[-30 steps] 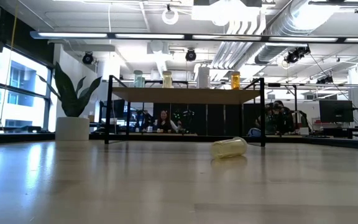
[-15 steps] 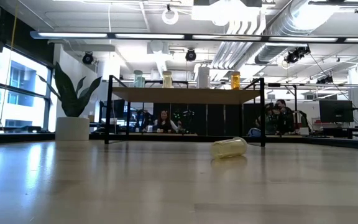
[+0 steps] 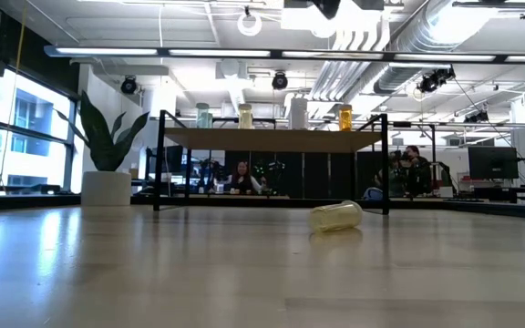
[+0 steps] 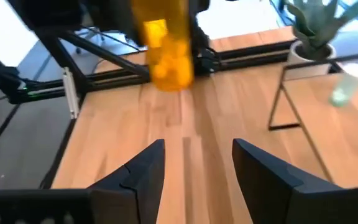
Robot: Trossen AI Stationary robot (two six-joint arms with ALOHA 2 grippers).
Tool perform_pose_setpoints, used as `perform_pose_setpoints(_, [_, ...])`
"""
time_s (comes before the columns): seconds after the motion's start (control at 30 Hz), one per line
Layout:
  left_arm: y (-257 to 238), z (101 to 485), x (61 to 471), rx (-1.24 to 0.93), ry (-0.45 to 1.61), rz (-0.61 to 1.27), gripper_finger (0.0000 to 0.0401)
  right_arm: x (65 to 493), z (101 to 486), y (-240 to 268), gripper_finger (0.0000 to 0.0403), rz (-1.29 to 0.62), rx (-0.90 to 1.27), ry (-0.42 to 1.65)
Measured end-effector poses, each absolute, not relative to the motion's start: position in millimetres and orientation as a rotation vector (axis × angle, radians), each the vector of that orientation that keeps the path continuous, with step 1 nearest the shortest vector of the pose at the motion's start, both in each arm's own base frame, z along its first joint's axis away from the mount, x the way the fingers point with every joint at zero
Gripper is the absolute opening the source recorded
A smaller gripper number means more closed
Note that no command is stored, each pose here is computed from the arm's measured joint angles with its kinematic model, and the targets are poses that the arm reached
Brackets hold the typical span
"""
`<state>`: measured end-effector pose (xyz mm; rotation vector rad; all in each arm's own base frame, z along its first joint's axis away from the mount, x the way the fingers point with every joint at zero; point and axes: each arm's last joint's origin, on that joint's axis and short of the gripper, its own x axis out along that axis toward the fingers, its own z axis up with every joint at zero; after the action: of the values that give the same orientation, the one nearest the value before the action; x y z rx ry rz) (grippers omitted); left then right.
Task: Pick and place medicine bottles onto shelf by color
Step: Put the orange pill bottle aligned with the other orange pill bottle on the shelf
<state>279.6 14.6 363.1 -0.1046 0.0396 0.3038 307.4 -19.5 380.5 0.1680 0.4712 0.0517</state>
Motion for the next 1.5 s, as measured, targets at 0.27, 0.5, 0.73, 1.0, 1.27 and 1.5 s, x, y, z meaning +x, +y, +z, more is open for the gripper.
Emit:
perform_pose_setpoints(0.27, [12.9,353.8,280.9,-0.107,0.122,0.309,0.0086,290.2,392.6,-33.9,0.0179,0.011,0.130,0.443])
perform_pose_setpoints(0.5, [11.5,338.3,295.9,-0.110,0.170,0.306,0.0086,278.8,418.1,-32.9,0.0179,0.044,0.051,0.263])
perform_pose_setpoints(0.73, [7.5,317.0,319.9,-0.123,0.191,0.291,0.0086,278.5,417.9,-29.2,0.0179,0.102,0.072,0.269])
perform_pose_setpoints(1.0, [7.0,299.8,338.0,-0.133,0.188,0.293,0.0086,285.7,400.3,-22.1,0.0179,0.139,0.123,0.403])
perform_pose_setpoints(1.27, [6.8,296.3,342.2,-0.136,0.180,0.283,0.0086,297.6,384.2,-8.5,0.0179,0.149,0.116,0.495])
perform_pose_setpoints(1.5, [7.1,296.6,342.3,-0.133,0.177,0.285,0.0086,306.7,371.7,-2.5,0.0179,0.163,0.110,0.556])
